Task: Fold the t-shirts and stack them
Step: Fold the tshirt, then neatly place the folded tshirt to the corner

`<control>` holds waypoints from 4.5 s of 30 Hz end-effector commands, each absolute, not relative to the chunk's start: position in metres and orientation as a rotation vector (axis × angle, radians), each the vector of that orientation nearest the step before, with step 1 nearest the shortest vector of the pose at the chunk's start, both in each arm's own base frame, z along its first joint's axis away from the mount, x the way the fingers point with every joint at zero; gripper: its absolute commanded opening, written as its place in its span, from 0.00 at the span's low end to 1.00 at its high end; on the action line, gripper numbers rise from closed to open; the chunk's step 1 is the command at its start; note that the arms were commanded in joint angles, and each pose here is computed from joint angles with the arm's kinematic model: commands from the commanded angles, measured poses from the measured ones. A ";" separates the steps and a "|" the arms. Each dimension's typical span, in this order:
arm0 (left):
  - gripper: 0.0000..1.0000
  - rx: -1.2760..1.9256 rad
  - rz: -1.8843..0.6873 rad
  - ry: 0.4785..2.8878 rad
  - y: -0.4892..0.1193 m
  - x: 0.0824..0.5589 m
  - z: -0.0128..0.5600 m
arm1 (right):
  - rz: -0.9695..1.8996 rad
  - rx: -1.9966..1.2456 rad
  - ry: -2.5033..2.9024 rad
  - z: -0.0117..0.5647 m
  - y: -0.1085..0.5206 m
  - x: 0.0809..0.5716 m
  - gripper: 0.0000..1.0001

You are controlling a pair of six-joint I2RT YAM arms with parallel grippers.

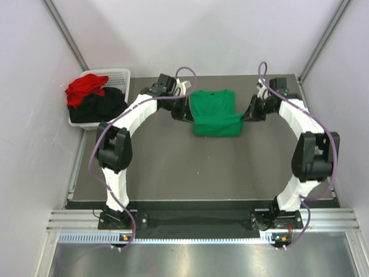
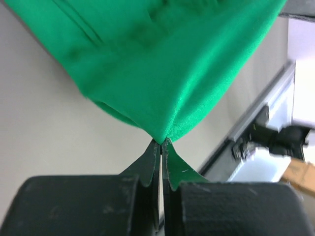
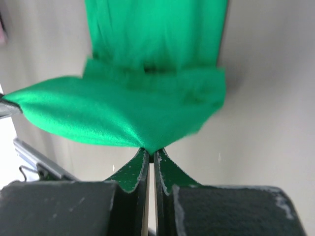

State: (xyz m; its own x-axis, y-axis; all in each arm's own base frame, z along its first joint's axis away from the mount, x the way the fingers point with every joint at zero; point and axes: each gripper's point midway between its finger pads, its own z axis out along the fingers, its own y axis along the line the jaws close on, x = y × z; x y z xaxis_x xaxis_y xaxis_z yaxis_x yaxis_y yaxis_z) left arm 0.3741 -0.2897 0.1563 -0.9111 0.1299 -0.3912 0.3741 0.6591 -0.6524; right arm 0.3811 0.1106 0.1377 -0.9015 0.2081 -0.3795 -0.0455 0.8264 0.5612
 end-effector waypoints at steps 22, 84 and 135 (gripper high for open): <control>0.00 0.278 -0.717 2.081 -0.288 0.639 0.113 | 0.812 -0.034 2.200 0.114 0.146 0.630 0.21; 0.54 0.166 -1.300 2.351 -0.273 0.549 0.058 | 1.028 -0.105 2.321 0.087 0.133 0.564 0.78; 0.49 0.479 -0.959 2.375 -0.241 0.528 0.076 | 0.324 -0.045 2.180 0.118 -0.078 0.636 0.00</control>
State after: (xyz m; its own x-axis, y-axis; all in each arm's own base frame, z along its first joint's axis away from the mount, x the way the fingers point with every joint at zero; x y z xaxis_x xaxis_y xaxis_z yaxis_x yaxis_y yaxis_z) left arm 0.5323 -0.2457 0.0457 -0.8361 0.0897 -0.5412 0.4478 0.6813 -0.5790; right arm 0.6150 -0.0640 0.0784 -0.6914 0.1971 -0.6951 -0.0944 0.9292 0.3574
